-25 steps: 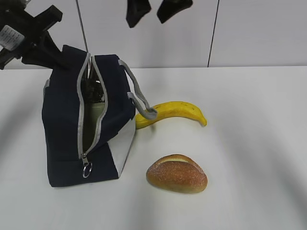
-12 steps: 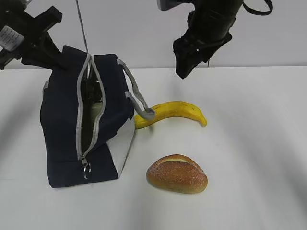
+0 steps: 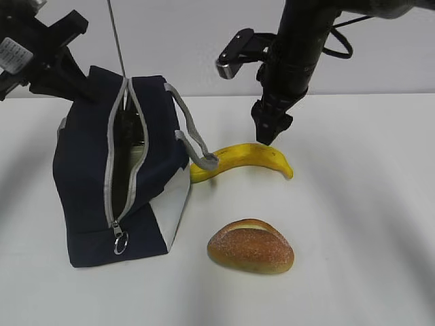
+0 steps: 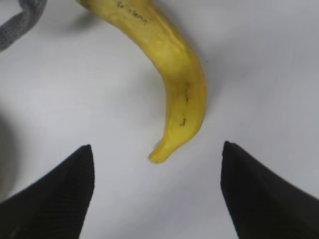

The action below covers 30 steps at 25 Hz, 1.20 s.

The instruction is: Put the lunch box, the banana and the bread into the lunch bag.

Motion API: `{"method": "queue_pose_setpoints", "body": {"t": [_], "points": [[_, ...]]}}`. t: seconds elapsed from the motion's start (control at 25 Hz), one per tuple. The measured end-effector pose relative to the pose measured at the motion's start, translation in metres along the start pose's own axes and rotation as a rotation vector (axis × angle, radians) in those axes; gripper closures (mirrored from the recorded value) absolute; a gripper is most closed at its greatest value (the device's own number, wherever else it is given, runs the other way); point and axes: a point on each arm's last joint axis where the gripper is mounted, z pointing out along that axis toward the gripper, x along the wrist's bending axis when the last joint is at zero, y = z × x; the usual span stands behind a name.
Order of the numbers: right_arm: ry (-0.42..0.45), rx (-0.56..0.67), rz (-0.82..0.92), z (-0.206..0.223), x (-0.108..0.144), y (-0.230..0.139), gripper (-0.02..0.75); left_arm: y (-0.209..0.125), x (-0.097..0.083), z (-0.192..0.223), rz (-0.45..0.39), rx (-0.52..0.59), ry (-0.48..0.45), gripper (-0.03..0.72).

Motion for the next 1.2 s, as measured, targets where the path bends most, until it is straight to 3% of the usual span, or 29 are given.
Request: {"method": "queue_pose_setpoints", "body": {"t": [0.28,0.76,0.84,1.0,1.2], "points": [[-0.042,-0.037,-0.173,0.05,-0.008,0.01,0.154,0.0,0.0,0.0,0.0,0.002,0.0,0.686],[-0.051,-0.047,-0.186,0.117,-0.012,0.012,0.16,-0.001,0.002,0.0,0.015,0.006,0.018,0.686],[-0.045,-0.043,-0.183,0.121,-0.011,0.012,0.211,-0.001,0.002,0.0,0.016,0.006,0.02,0.686],[-0.046,-0.045,-0.17,0.121,-0.014,0.009,0.427,-0.001,0.002,0.0,0.017,0.006,0.021,0.686],[-0.014,-0.023,-0.134,0.12,-0.02,-0.001,0.449,-0.001,0.002,0.0,0.018,0.007,0.022,0.686]]}}
